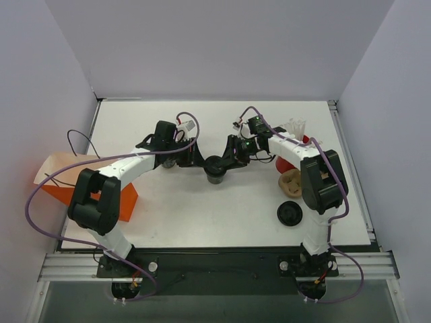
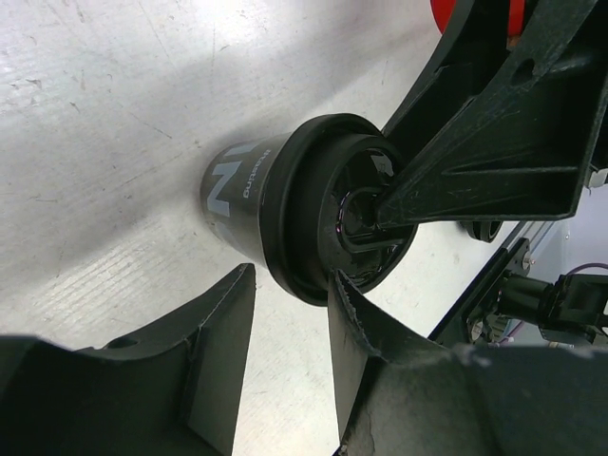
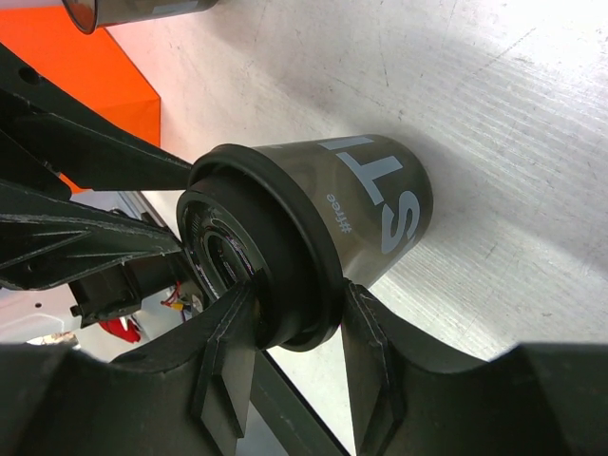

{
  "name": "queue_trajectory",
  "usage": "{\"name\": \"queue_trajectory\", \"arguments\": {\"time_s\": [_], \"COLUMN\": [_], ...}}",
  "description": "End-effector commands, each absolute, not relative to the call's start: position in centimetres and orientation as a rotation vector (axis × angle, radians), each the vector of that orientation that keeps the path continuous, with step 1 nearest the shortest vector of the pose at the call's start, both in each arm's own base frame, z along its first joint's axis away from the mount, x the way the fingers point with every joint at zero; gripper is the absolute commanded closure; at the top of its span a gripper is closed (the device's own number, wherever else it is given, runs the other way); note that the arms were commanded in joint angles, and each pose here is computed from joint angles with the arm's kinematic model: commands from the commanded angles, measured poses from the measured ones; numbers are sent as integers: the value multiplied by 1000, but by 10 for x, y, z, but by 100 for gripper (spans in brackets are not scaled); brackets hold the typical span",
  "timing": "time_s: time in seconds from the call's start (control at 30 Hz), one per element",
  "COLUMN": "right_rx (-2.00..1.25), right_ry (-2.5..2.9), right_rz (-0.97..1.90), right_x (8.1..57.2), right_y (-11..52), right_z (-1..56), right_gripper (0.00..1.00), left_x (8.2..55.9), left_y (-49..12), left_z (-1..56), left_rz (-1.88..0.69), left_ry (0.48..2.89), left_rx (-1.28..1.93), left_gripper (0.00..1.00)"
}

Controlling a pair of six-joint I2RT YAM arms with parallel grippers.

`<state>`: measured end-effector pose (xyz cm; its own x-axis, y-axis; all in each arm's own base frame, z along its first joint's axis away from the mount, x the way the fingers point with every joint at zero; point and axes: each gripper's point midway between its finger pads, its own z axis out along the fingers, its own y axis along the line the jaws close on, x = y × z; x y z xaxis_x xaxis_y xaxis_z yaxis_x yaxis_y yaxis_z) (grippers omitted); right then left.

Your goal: Pack the takeout coffee

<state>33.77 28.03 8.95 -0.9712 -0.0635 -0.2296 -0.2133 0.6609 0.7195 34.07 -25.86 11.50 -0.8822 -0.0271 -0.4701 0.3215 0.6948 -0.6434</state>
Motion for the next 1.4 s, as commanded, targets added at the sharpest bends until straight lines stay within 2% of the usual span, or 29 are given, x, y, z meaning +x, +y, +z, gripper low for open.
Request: {"name": "queue_trajectory", "arguments": {"time_s": [0.0, 0.2, 0.43, 0.67, 1.37], "right_rx": [-195, -187, -197, -212, -226], "right_ry": [2801, 2808, 2804, 2792, 2791], "right_rz": [1106, 1105, 1106, 1128, 1146], "right_x": [332, 333, 332, 333, 333], "right_y": [264, 263, 262, 267, 274], "right_z": [59, 56, 57, 61, 61], "right_gripper": [72, 72, 72, 72, 73], "left_x": [350, 349, 348, 356, 354], "left_y": [-243, -236, -246, -249, -258], "left_z": [114, 113, 128, 145, 125], "left_rz": [-987, -1080, -1195, -1211, -1289], "left_ry": [2428, 2382, 2282, 2189, 2162], "left_rx": [182, 104, 168, 177, 182], "left_gripper": [55, 55, 52, 51, 51]}}
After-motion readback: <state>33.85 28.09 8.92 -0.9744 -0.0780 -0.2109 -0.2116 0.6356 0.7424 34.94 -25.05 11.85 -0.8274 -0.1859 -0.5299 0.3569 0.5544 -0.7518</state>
